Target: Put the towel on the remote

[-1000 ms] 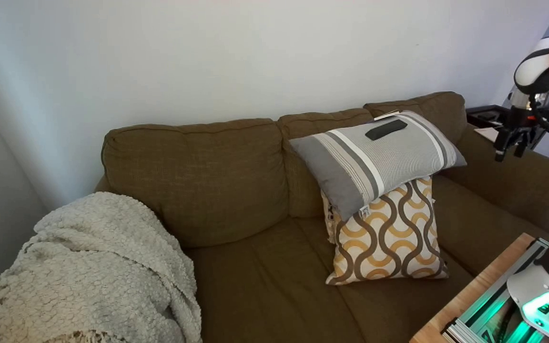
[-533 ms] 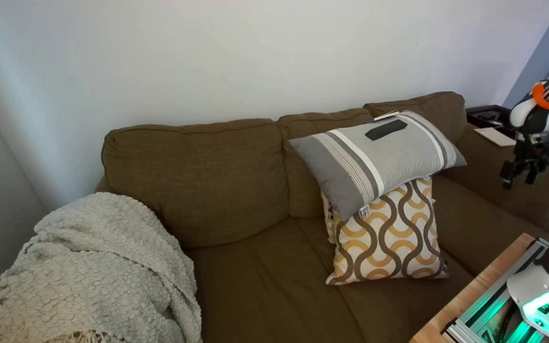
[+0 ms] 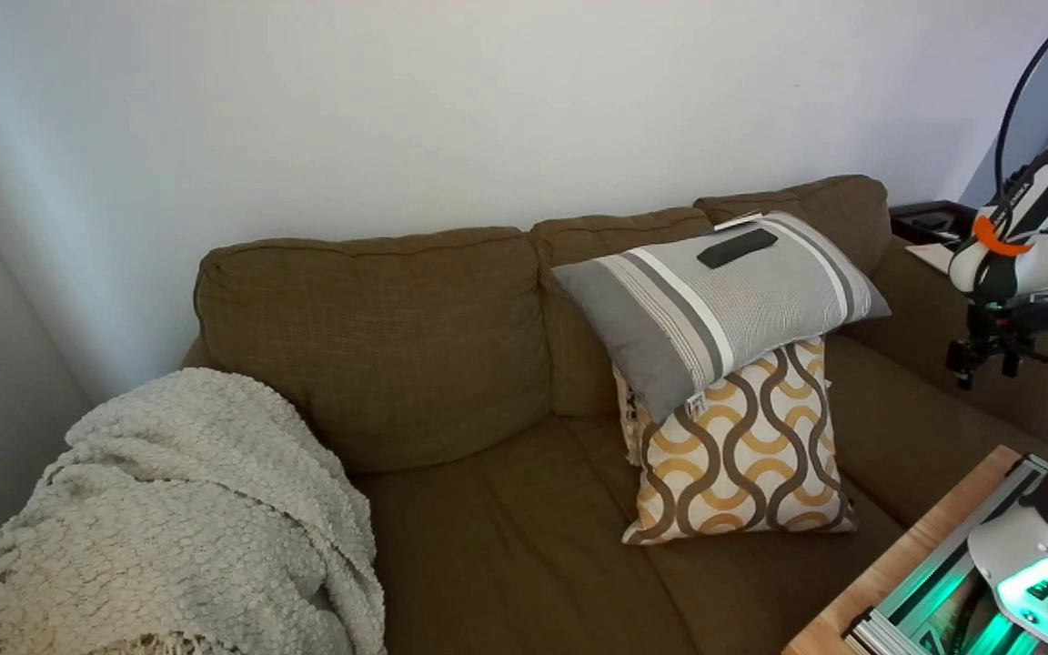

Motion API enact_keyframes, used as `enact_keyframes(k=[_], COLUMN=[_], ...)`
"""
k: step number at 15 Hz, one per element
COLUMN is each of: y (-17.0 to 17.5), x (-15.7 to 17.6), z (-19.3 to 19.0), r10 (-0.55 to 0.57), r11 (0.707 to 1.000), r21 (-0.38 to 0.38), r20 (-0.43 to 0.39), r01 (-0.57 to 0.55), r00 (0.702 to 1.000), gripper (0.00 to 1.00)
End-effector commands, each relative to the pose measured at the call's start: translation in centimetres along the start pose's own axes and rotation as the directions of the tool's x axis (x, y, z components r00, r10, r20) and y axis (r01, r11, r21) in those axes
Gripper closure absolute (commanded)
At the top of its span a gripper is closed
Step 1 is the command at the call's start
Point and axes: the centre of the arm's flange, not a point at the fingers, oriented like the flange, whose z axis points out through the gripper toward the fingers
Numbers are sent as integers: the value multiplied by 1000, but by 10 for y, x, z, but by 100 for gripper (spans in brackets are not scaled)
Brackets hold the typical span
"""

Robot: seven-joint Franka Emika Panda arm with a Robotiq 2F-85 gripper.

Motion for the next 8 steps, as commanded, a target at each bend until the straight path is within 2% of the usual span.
enact_keyframes(k=[1, 2, 5, 8], y=[5, 7, 16, 25], x=[2, 3, 3, 12], z=[1, 6, 35, 60], r10=[-30, -53, -77, -65], r11=[999, 995, 973, 933], r21=[36, 76, 199, 326], r20=[-93, -146, -208, -266], r01=[34, 65, 120, 153], r00=[995, 988, 975, 962], gripper=[0, 0, 0, 0])
